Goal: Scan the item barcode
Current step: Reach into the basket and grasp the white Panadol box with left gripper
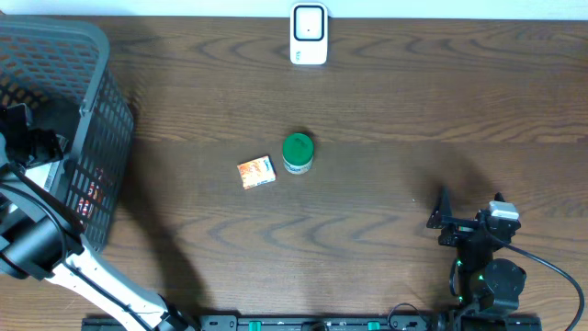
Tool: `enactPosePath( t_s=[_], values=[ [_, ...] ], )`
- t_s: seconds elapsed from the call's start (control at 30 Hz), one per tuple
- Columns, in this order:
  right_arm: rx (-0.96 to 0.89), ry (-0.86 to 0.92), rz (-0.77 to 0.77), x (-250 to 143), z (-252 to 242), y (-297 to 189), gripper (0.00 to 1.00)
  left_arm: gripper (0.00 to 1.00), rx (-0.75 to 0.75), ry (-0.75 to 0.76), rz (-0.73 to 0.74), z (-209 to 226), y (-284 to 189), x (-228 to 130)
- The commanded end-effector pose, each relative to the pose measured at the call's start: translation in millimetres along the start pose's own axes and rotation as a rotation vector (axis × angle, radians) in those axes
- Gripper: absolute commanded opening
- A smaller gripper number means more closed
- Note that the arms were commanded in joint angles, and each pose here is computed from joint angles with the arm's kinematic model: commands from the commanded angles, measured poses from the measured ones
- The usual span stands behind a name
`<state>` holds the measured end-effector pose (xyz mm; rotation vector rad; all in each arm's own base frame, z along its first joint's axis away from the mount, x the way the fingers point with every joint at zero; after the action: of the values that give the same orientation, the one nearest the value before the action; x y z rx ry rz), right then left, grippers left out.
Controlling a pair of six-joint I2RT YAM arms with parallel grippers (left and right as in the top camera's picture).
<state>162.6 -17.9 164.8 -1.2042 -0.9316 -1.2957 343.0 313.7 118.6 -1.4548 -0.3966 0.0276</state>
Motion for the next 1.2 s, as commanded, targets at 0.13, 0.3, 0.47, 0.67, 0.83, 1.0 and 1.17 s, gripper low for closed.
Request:
enactPosePath(
  t_s=[0.13,0.3,0.47,0.67,0.83,1.0,1.17],
  values=[
    [-0.005,-0.013,-0.004,-0.3,-1.1,-0.1,0.99,0.82,-0.097,-0.019,0.143,-6.4,53.8,-24.4],
    [-0.005,-0.013,-0.004,-0.3,-1.1,-0.1,0.99,0.98,-0.108,-0.029,0.155,-7.6,60.3,-26.5],
    [-0.005,-0.013,-0.004,-0.3,-1.1,-0.1,0.99,0.95,-0.106,-0.028,0.152,-7.4,60.4,-26.0],
    [-0.005,-0.013,-0.004,-0.3,-1.1,-0.1,0.99,0.57,-0.108,-0.037,0.159,-7.8,60.0,-27.0],
    [-0.005,-0.013,-0.004,-0.3,-1.1,-0.1,0.99,0.48,-0.092,-0.155,0.15,-7.5,52.8,-24.2],
    [-0.005,-0.013,-0.004,-0.3,-1.1,-0.1,0.99,0.47,-0.065,-0.254,0.089,-5.3,21.2,-14.4],
    [-0.005,-0.013,-0.004,-0.3,-1.1,-0.1,0.99,0.46,-0.058,-0.281,-0.055,-7.4,-43.6,0.2]
  ],
)
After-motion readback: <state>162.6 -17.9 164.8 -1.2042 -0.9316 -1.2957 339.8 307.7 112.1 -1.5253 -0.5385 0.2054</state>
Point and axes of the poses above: each gripper's point midway between its finger pads, its own y axis out along the fingers, its own z axis along the line the jaws close on, x = y × z, the point moved 8 cm from there along -y, back along the fingers, and after that the axes turned 5 degrees about y, right-handed, at the moved point
